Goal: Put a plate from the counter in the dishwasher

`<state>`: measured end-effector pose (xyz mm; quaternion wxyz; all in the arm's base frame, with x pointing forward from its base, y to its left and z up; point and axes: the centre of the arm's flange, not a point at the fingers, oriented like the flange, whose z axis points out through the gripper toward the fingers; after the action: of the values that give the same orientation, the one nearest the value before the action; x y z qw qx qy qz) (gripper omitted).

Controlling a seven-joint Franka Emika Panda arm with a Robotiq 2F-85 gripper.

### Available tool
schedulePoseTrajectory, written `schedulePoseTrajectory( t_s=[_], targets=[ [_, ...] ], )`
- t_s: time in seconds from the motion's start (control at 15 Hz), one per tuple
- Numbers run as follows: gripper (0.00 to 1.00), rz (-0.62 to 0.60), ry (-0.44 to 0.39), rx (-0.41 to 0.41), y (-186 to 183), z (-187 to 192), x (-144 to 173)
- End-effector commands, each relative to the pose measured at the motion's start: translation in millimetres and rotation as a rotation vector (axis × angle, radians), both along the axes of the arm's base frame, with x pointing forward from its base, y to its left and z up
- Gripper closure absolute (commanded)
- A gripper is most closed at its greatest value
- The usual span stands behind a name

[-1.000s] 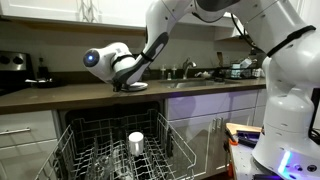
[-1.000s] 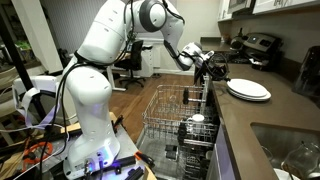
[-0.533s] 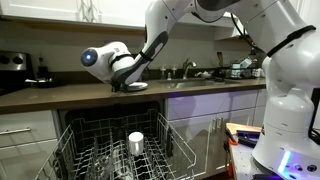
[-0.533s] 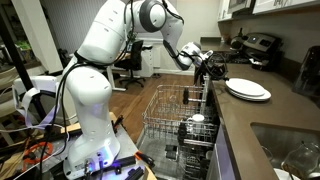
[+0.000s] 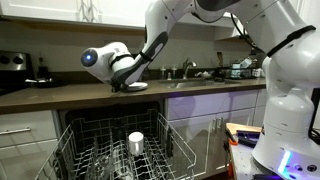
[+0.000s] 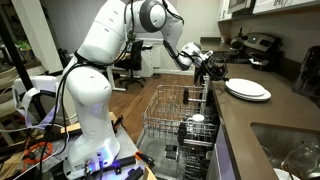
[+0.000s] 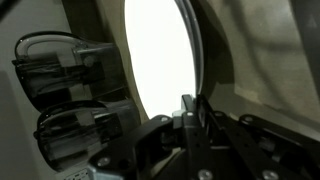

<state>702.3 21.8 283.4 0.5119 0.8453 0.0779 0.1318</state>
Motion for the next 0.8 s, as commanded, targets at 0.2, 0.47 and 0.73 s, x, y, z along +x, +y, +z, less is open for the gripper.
schedulePoseTrajectory(
  t_s=[0.2,0.47,0.73],
  targets=[
    [0.82,-0.016,-0.01,0.006,-1.4,1.5,2.8],
    [0.75,-0.006,-0.015,0.0,-2.5,-0.1,3.2],
    [0.73,-0.004,-0.016,-0.008,-5.7,-1.1,2.4]
  ],
)
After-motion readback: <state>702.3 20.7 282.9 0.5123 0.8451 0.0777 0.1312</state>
